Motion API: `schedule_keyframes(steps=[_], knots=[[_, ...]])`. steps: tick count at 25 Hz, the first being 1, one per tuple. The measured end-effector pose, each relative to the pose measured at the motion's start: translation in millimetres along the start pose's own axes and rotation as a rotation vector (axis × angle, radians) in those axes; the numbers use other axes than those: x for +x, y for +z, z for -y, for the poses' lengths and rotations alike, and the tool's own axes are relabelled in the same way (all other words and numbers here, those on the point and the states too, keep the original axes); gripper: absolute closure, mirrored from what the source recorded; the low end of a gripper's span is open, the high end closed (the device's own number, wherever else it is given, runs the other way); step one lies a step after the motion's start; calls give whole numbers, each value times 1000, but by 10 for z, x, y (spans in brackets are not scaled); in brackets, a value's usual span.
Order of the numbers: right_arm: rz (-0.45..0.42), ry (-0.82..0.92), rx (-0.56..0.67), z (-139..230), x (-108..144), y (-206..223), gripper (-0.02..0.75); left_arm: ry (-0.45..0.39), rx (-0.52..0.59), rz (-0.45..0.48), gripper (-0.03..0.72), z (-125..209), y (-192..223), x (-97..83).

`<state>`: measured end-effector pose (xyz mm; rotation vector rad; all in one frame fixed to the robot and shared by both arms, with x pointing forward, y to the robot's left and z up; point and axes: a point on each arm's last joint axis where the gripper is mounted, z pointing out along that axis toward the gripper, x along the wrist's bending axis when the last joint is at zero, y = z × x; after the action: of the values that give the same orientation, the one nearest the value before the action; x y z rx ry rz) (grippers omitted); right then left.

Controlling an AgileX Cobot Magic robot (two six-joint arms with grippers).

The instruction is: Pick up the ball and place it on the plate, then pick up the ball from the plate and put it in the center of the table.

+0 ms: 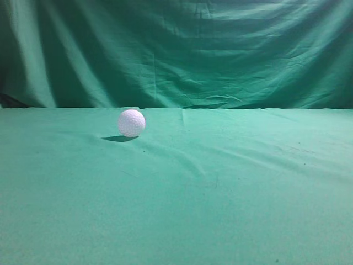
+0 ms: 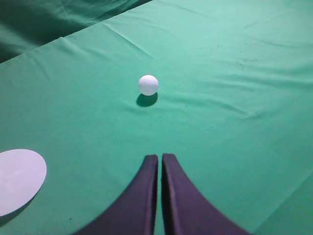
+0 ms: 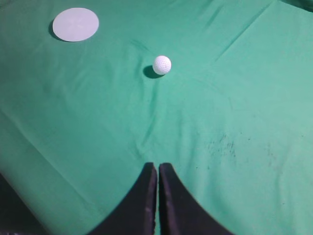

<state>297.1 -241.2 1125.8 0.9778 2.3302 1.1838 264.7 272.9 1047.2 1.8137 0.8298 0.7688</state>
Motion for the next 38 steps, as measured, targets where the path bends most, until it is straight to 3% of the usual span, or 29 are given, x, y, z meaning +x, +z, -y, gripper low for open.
schedule_keyframes(steps=[12,31,38], knots=[[-36,82,-68,648,26,596,738,-20,-60,-57,688,153,183,44],[-70,147,-98,677,52,645,738,-29,-15,-49,688,301,267,29],[41,87,-225,710,-50,611,738,-31,-15,-49,688,301,267,29]])
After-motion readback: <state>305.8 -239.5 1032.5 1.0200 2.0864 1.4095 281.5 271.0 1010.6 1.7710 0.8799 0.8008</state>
